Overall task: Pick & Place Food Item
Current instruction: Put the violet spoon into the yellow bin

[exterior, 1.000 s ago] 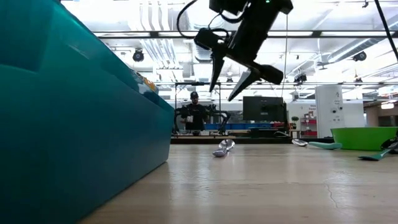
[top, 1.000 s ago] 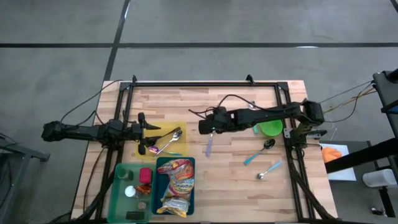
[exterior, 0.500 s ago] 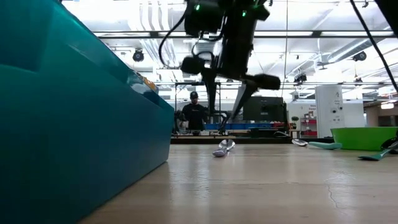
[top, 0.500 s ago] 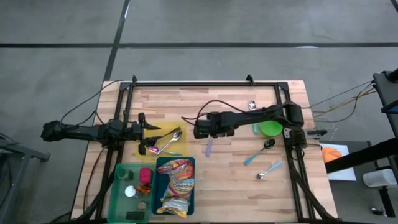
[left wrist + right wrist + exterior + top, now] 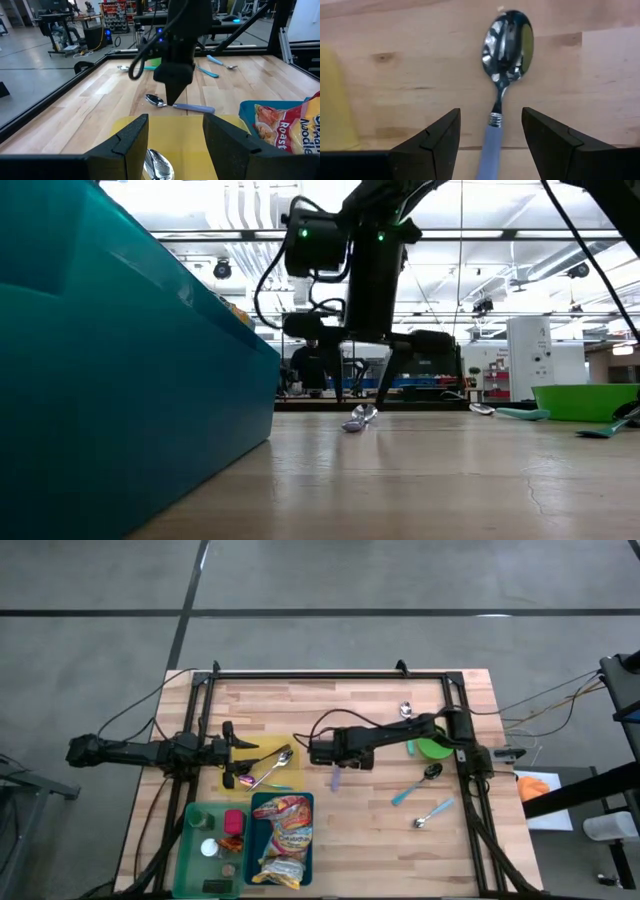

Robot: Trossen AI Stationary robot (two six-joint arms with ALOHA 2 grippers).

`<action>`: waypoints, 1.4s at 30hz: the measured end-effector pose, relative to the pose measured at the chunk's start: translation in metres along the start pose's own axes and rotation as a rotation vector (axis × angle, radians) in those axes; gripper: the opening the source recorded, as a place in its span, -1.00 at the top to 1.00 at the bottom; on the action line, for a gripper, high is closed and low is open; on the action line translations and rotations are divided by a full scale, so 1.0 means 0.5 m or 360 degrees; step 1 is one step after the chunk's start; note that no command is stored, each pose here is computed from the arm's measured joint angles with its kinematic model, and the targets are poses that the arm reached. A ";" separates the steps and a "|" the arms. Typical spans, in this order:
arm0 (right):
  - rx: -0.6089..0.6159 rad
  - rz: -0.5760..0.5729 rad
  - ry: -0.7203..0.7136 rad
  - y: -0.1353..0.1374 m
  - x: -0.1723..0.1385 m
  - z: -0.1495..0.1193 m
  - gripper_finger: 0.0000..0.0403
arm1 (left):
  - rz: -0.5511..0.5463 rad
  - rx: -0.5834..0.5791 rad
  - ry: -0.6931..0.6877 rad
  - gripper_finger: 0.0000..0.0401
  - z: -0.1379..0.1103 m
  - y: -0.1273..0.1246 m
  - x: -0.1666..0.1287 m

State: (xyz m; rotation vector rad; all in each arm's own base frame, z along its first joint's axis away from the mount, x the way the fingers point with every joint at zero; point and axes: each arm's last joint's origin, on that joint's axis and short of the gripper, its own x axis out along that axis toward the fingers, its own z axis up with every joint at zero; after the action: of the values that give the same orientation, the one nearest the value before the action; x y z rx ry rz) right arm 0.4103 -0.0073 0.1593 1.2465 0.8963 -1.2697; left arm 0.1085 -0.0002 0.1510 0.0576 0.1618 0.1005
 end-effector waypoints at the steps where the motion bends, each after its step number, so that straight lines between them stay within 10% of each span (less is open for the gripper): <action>1: 0.0008 -0.0010 -0.0001 -0.001 0.004 -0.001 -0.03 | 0.0000 0.0000 0.0000 0.06 0.000 0.000 0.000; 30: 0.0009 -0.0088 -0.0008 -0.005 0.044 0.001 -0.02 | -0.0001 0.0001 0.0002 0.06 0.000 0.000 0.000; 42: -0.0053 -0.0133 -0.0042 -0.012 0.046 0.002 0.75 | -0.0001 0.0001 0.0002 0.06 0.000 0.000 0.000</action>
State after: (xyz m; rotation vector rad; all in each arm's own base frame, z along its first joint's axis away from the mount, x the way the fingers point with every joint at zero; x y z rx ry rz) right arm 0.4077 -0.0119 0.1360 1.1739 0.9557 -1.3288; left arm 0.1085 -0.0003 0.1509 0.0582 0.1632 0.1000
